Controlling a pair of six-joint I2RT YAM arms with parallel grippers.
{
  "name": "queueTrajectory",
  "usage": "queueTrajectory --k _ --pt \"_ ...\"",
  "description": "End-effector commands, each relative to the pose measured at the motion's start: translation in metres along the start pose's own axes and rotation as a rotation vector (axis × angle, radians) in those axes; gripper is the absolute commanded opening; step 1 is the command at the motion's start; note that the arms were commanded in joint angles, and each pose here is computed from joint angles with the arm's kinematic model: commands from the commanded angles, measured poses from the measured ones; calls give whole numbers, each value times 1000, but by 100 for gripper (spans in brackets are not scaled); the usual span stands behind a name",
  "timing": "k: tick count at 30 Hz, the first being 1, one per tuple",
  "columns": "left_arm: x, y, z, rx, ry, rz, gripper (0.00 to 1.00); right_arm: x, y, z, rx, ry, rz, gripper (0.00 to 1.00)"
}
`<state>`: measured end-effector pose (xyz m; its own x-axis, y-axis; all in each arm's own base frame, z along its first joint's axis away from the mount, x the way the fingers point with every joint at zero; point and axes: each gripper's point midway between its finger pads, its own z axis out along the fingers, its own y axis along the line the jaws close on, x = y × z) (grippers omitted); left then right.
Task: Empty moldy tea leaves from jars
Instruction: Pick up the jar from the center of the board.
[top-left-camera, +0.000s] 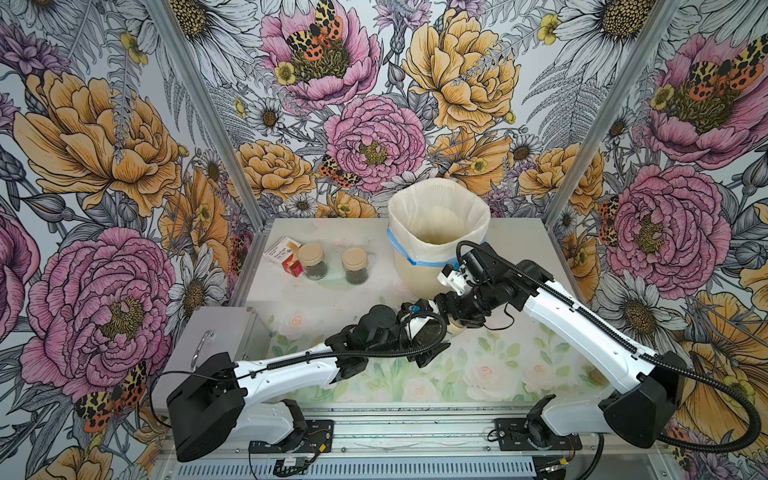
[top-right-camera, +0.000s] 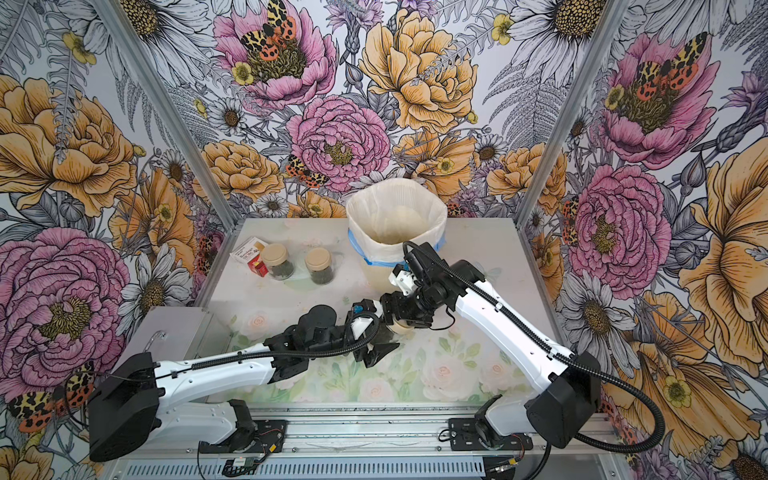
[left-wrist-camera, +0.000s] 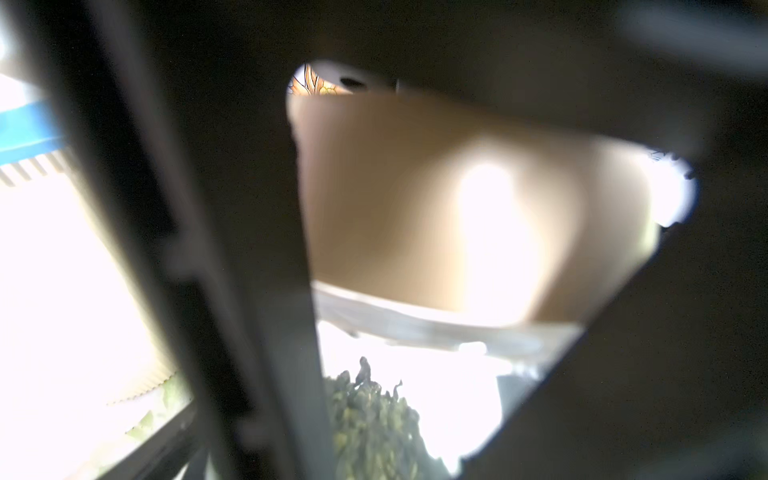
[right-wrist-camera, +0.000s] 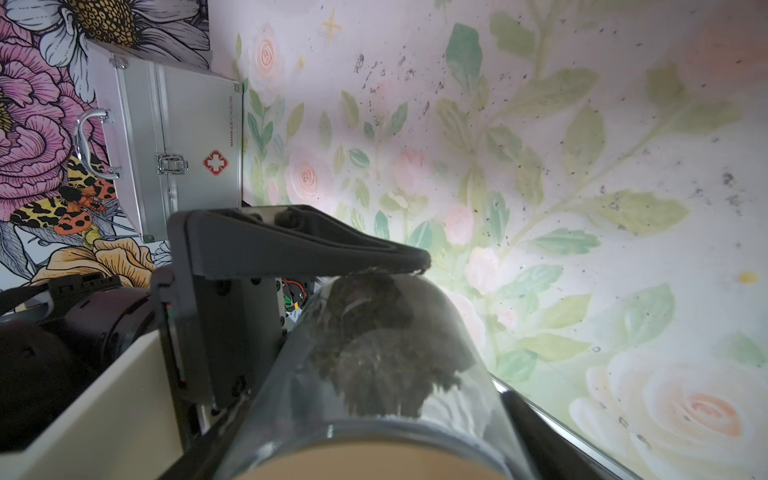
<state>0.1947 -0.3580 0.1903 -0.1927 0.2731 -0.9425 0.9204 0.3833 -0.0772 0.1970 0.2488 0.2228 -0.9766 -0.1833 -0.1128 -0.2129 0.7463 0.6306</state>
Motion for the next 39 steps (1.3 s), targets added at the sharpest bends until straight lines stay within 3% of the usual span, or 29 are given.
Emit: queueTrajectory --k 1,4,13,33,39 --pt "-30 6 8 -2 -76 18 95 12 41 -8 -146 51 -65 71" --pt "-30 8 10 -6 -82 11 90 12 40 -7 -142 54 -61 70" --pt "-39 11 -7 -40 -190 31 95 16 37 -9 -132 44 -52 70" --pt "-46 8 -24 -78 -261 50 94 25 36 -16 -138 30 -49 68" --pt "-48 8 -20 -77 -259 46 87 27 35 -15 -132 33 -50 67"
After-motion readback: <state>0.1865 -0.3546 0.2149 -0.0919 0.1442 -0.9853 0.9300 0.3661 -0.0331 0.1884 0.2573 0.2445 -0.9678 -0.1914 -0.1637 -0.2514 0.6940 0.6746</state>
